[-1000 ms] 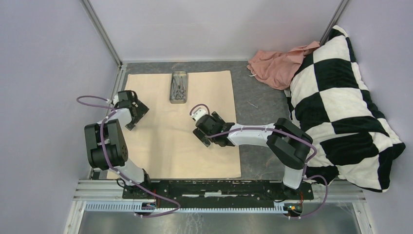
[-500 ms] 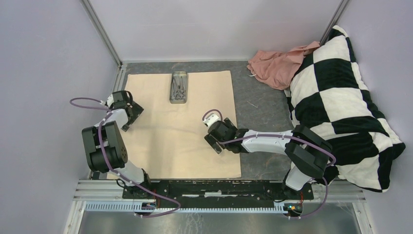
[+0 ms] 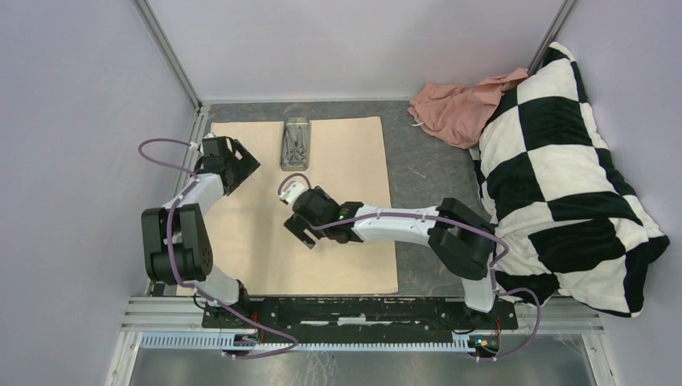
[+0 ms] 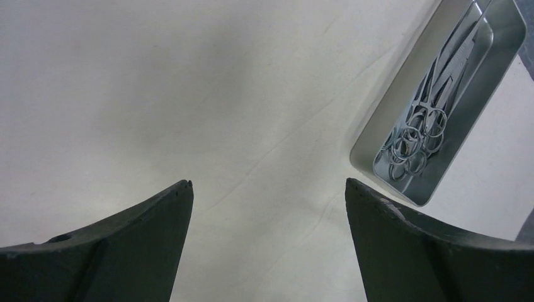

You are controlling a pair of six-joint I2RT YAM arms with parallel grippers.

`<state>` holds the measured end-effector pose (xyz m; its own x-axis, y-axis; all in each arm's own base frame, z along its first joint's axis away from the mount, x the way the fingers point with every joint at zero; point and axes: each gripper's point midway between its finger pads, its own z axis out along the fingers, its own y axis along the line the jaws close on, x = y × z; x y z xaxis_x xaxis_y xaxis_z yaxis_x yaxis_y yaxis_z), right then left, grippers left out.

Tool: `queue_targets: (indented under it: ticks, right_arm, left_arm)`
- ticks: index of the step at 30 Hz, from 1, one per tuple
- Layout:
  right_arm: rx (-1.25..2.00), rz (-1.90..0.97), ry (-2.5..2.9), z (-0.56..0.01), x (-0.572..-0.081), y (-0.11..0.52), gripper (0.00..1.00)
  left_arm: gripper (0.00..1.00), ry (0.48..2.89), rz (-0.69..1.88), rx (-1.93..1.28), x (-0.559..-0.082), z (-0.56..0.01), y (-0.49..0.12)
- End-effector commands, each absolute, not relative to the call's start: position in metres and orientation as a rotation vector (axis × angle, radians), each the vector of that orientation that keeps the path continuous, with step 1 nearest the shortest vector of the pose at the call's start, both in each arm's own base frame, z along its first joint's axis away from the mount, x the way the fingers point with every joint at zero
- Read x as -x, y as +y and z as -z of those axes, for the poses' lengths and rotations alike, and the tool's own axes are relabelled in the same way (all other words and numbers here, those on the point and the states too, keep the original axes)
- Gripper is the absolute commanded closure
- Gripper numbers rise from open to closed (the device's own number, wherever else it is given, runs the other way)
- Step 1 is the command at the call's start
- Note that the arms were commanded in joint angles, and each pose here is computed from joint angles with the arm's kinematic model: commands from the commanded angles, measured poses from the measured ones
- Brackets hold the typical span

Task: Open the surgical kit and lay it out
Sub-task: Smooth out the surgical kit at the center of the board.

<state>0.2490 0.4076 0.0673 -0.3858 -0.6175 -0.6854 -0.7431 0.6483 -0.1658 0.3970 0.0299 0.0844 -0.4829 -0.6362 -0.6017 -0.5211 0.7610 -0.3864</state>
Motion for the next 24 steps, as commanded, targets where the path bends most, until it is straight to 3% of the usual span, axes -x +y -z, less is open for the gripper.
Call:
queue_targets:
  ticks: [1,6,10,18,24]
  right_arm:
    - [1.145,-0.242,2.059,-0.074,-0.241,0.45,0.07]
    - [1.203,-0.261,2.022,-0.072,-0.228,0.475,0.08]
    - [1.252,-0.243,2.024,-0.059,-0.214,0.477,0.1]
    - [1.329,-0.21,2.086,-0.021,-0.176,0.453,0.25]
    - [1.332,-0.251,2.096,-0.022,-0.146,0.433,0.27]
  left_arm:
    - [0.05,2.153,0.412,0.876,-0.442,-0.093,0.007]
    - [0.08,2.185,0.461,0.884,-0.464,-0.075,0.002]
    - [0.08,2.227,0.408,0.931,-0.454,-0.048,0.013]
    - [0.07,2.249,0.325,1.083,-0.442,-0.019,0.044]
    - [0.06,2.28,0.308,1.11,-0.442,-0.004,0.05]
